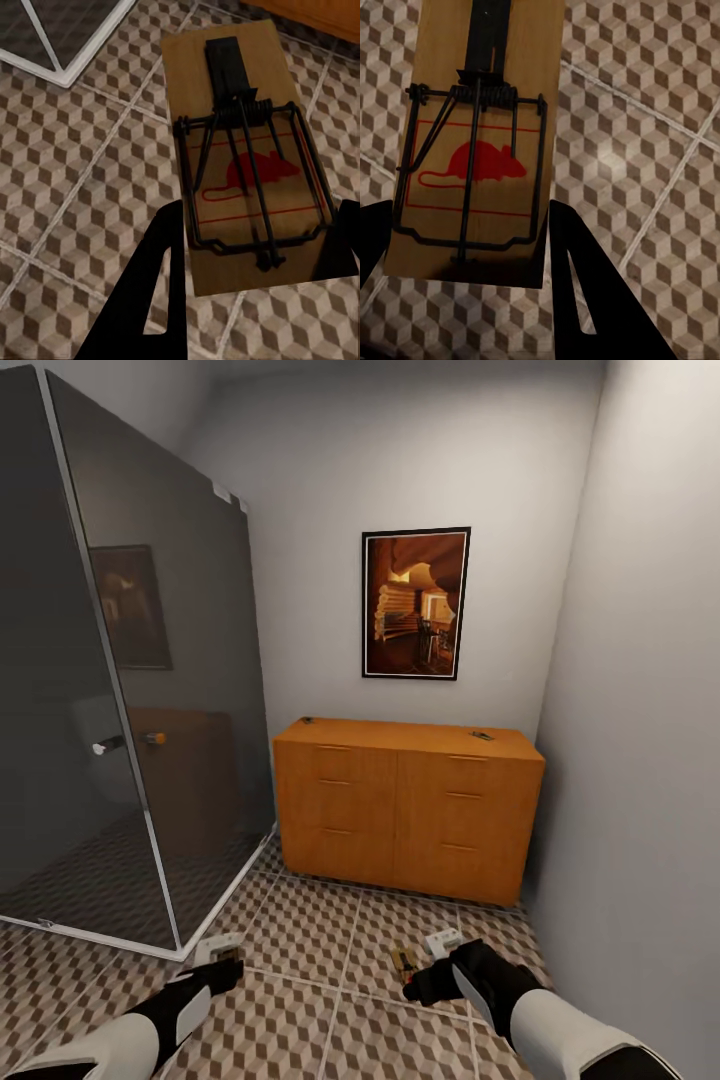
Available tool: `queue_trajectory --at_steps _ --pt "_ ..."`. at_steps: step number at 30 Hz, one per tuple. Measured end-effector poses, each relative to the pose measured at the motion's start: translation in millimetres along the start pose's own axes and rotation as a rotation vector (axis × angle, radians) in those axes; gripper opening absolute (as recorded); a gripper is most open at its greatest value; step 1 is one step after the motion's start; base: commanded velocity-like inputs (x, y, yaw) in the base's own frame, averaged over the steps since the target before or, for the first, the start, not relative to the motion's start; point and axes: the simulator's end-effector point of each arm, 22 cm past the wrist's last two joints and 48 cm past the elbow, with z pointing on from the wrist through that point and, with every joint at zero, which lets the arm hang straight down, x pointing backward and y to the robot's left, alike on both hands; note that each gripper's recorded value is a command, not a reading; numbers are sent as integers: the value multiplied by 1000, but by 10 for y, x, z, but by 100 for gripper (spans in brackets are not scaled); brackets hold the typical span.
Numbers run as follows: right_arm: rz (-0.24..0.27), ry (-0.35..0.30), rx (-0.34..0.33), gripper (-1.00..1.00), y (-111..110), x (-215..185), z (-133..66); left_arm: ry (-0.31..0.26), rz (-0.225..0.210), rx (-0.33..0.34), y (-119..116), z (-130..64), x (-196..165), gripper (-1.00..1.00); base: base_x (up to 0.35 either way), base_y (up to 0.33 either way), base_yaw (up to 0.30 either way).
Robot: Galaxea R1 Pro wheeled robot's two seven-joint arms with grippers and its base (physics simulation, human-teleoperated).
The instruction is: Take the four mousetraps from the cabinet in the bathroom and place them on the bathroom floor. Make sure all four end up on the same floor surface, and ensure that at least two of them are either under or directly next to the same bathroom sink.
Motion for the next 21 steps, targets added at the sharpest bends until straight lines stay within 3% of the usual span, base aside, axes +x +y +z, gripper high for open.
queue_trajectory --at_steps 3,4,7,13,17,21 --pt "2 8 1 -100 -4 33 8 22 -6 -6 22 0 111 -100 0 0 87" --pt "6 39 17 -100 -50 182 40 -39 -85 -16 84 -6 109 -100 0 0 262" --pt "8 41 18 -100 -22 184 48 -60 -145 -35 177 -27 279 -100 0 0 269" --pt "4 54 6 -100 102 231 80 -45 -163 -47 244 -47 491 -100 0 0 273" --pt "-28 64 -6 -100 338 316 150 -32 -163 -36 229 -59 608 -100 0 0 274" --pt "-68 61 32 -100 440 377 206 -28 -166 -27 212 -61 637 -100 0 0 274"
